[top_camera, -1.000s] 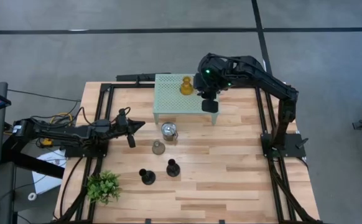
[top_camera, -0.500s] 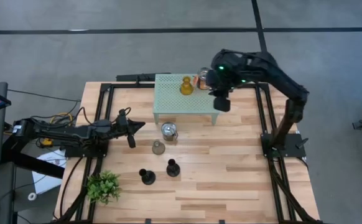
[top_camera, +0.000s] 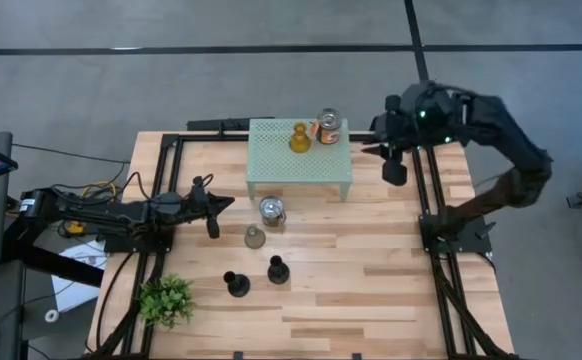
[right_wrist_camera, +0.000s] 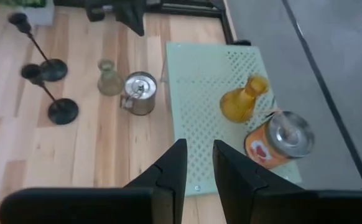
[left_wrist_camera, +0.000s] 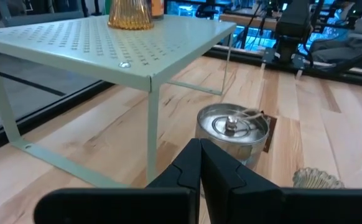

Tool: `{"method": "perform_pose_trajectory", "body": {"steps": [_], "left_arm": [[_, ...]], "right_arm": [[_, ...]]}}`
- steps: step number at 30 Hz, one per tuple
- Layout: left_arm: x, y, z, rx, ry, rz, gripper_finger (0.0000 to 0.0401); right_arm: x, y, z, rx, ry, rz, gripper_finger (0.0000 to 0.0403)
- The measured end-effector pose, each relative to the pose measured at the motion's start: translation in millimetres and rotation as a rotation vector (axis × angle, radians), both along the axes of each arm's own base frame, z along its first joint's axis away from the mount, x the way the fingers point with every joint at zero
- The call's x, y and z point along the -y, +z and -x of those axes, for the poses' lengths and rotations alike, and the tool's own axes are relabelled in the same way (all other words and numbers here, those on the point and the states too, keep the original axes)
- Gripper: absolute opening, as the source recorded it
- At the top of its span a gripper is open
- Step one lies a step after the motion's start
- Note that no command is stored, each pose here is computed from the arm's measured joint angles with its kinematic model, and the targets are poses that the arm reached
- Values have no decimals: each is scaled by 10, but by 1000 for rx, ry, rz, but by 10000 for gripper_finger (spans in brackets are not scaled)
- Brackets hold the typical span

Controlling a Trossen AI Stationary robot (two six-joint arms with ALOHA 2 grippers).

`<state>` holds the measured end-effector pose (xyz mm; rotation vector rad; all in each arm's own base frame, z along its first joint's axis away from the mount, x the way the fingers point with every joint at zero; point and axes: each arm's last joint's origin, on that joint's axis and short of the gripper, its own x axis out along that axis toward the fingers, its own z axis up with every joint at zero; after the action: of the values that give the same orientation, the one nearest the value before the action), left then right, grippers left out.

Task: Pick & Place candle stick holders
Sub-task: Put the left black holder on the shelf

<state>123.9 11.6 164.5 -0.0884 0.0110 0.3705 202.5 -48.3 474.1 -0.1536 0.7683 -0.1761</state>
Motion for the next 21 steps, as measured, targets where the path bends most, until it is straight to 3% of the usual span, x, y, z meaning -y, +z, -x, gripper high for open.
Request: {"method": "perform_pose_trajectory", "body": {"steps": [9, 15, 21], "left_arm": [[0, 0, 0, 0, 0, 0, 8], [0, 6, 0, 6, 0, 0, 8], [0, 24, 0, 26, 0, 0, 8]], "right_arm": [[47, -1069, 186, 226, -57, 43, 69], [12, -1624, 190, 353, -125, -70, 69], [-52, -1905, 101, 336, -173, -206, 69]]}}
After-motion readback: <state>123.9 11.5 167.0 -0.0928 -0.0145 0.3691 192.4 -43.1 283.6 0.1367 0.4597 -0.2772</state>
